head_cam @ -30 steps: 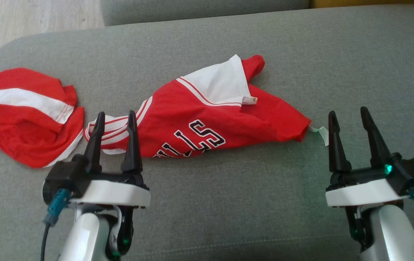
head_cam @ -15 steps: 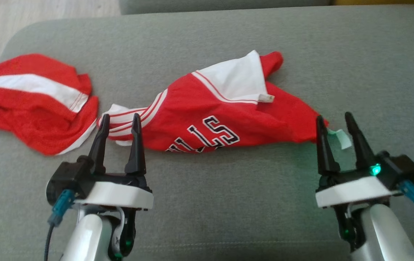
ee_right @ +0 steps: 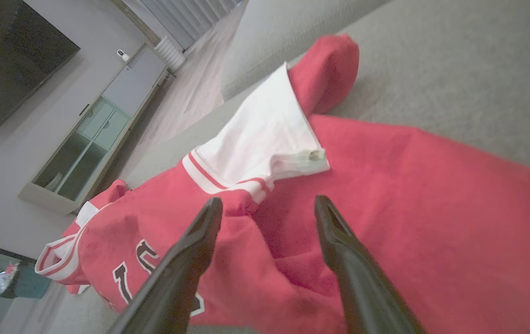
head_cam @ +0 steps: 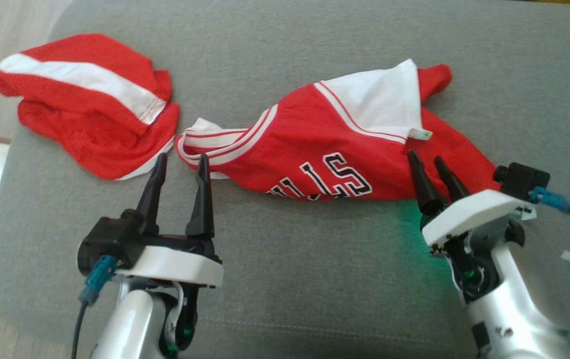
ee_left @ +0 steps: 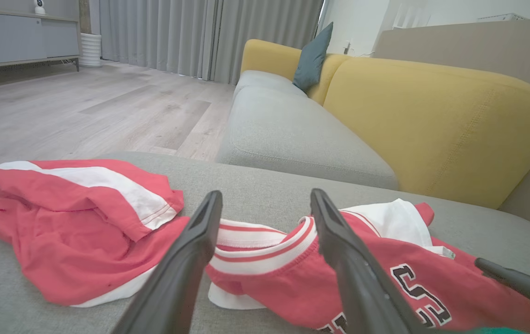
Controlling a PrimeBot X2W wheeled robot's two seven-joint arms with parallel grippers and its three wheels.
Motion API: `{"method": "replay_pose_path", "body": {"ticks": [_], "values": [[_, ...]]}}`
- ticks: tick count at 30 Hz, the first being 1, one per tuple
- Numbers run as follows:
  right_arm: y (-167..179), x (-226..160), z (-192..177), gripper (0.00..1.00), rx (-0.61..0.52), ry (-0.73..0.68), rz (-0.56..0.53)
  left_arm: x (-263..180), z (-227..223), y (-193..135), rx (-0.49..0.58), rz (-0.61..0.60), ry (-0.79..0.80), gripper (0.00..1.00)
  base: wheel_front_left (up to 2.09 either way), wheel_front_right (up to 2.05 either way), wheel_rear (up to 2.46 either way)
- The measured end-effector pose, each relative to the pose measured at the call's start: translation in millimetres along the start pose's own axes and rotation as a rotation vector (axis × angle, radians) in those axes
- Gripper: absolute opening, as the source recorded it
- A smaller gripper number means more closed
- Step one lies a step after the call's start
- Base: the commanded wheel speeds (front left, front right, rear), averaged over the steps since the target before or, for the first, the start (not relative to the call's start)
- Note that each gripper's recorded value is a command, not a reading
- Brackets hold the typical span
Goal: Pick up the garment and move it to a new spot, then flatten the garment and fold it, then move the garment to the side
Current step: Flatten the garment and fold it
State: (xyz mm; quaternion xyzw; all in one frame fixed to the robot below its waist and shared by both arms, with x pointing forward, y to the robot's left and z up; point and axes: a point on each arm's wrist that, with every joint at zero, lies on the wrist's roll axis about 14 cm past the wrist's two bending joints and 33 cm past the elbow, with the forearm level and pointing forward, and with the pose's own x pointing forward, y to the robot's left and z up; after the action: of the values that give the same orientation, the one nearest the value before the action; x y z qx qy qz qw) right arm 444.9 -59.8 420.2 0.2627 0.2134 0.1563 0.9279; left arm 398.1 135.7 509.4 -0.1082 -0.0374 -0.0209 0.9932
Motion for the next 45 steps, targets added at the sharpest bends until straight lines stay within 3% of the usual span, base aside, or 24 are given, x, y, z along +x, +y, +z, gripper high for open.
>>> {"method": "replay_pose_path", "body": {"ticks": [8, 17, 18, 19, 20, 31, 41, 45], "values": [[5.8, 30.2, -16.5, 1.0, 0.165, 0.151, 0.009, -7.2, 0.0, 13.0, 0.008, 0.045, 0.006, 1.0, 0.0, 0.0, 0.0], [9.7, 59.0, -12.6, 1.0, 0.209, 0.188, -0.013, -12.4, 0.5, 16.9, 0.006, 0.061, 0.01, 1.0, 0.0, 0.0, 0.0], [9.9, 61.3, -11.6, 0.76, 0.207, 0.188, -0.016, -12.8, 0.5, 17.7, 0.007, 0.063, 0.01, 1.0, 0.0, 0.0, 0.0], [10.4, 63.4, -10.0, 0.07, 0.205, 0.184, -0.017, -13.1, 0.6, 18.3, 0.008, 0.065, 0.01, 1.0, 0.0, 0.0, 0.0], [11.6, 65.4, -6.7, 0.0, 0.206, 0.172, -0.016, -13.3, 0.8, 18.6, 0.008, 0.066, 0.009, 1.0, 0.0, 0.0, 0.0], [29.6, 57.0, 51.5, 0.0, 0.088, -0.094, 0.029, -14.1, 12.4, 13.0, 0.005, 0.055, -0.025, 1.0, 0.0, 0.0, 0.0], [58.3, 3.3, 143.1, 0.0, -0.204, -0.413, 0.143, -15.4, 24.7, -5.4, -0.01, 0.001, -0.064, 1.0, 0.0, 0.0, 0.0], [90.3, -25.9, 190.2, 0.0, -0.315, -0.552, 0.226, -18.3, 28.3, -8.7, -0.014, -0.007, -0.074, 1.0, 0.0, 0.0, 0.0]]}}
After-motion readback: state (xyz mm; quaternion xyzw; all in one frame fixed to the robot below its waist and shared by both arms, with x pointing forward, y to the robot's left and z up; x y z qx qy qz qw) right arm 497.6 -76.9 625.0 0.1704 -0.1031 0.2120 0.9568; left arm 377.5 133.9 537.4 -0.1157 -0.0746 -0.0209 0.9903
